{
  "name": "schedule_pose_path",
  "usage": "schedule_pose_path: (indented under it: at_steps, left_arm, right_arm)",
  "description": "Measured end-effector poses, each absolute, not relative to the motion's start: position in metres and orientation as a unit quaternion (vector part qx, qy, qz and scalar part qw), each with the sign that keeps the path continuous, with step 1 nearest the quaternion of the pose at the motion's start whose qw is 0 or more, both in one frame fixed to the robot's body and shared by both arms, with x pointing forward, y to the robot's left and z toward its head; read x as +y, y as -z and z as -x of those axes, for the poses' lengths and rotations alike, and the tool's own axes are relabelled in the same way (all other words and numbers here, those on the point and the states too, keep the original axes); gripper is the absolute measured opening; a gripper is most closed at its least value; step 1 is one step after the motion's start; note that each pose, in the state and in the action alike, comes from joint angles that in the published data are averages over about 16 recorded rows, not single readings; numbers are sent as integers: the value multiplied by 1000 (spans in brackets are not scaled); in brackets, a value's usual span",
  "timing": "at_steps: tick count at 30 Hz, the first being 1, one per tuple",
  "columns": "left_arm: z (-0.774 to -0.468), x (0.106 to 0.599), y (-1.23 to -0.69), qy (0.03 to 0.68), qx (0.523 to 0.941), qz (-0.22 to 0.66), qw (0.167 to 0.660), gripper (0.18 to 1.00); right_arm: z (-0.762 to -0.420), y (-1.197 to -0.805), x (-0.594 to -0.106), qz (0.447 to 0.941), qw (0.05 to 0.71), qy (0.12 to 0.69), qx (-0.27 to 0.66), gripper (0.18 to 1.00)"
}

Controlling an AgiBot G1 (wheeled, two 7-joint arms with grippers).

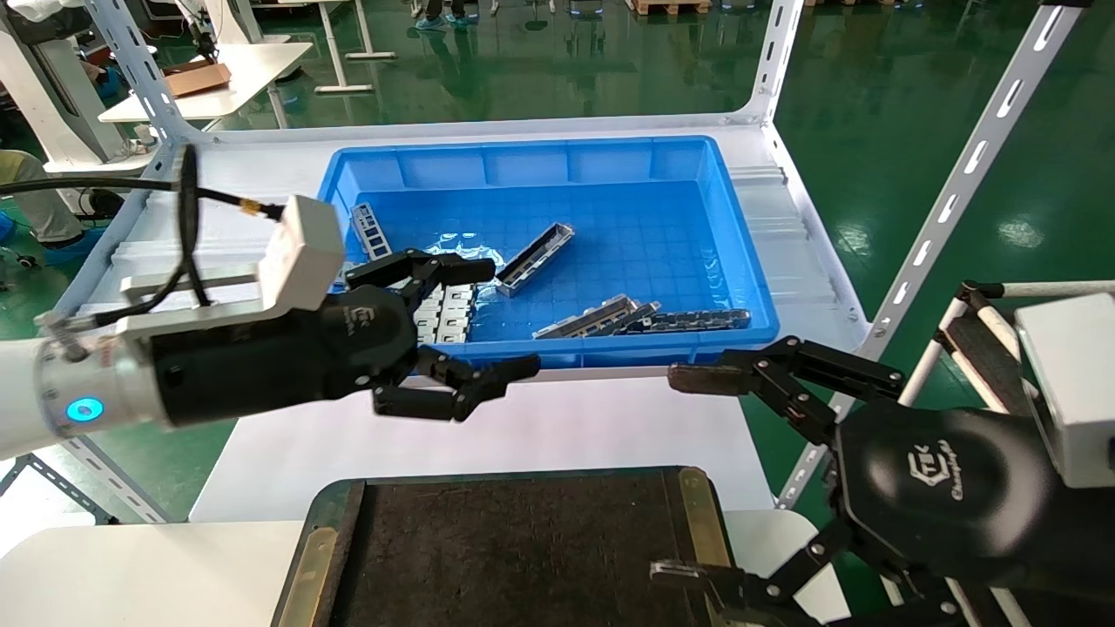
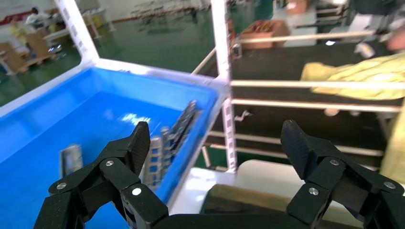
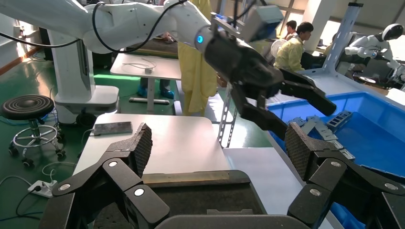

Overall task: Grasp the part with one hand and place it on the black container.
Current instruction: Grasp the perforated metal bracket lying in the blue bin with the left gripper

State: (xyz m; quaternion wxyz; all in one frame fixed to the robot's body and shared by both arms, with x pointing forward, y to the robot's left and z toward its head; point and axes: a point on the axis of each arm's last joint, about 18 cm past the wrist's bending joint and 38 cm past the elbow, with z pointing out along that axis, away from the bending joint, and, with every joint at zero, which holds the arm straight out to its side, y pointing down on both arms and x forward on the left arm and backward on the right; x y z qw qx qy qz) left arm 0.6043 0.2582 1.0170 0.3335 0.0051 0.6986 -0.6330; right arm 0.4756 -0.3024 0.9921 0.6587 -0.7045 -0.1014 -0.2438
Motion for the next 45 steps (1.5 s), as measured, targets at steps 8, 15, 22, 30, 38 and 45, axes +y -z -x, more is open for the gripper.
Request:
schedule_pose_path:
  at_steps: [8, 15, 22, 30, 38, 45]
  left_arm:
    - [-667, 240, -1026, 616, 694, 47, 369, 1001]
    - [-713, 221, -1030, 598, 690, 91, 398, 1001]
    - [-745, 209, -1025, 579, 682, 139, 425, 1001]
    - [-765, 207, -1013, 561, 674, 185, 445, 1001]
    - [-772, 207, -1000, 553, 671, 210, 447, 1000]
    - [-774, 207, -992, 553, 670, 223, 443, 992]
  right_arm:
    - [-476, -992, -302, 705, 659, 244, -101, 1001]
    - [-476, -992, -302, 705, 659, 244, -101, 1001]
    - [-476, -992, -302, 705, 659, 244, -101, 1001]
    - [-476, -992, -302, 705, 659, 244, -101, 1001]
    - [-476, -992, -302, 705, 659, 244, -101, 1000]
    - [-476, -992, -302, 705, 659, 244, -101, 988]
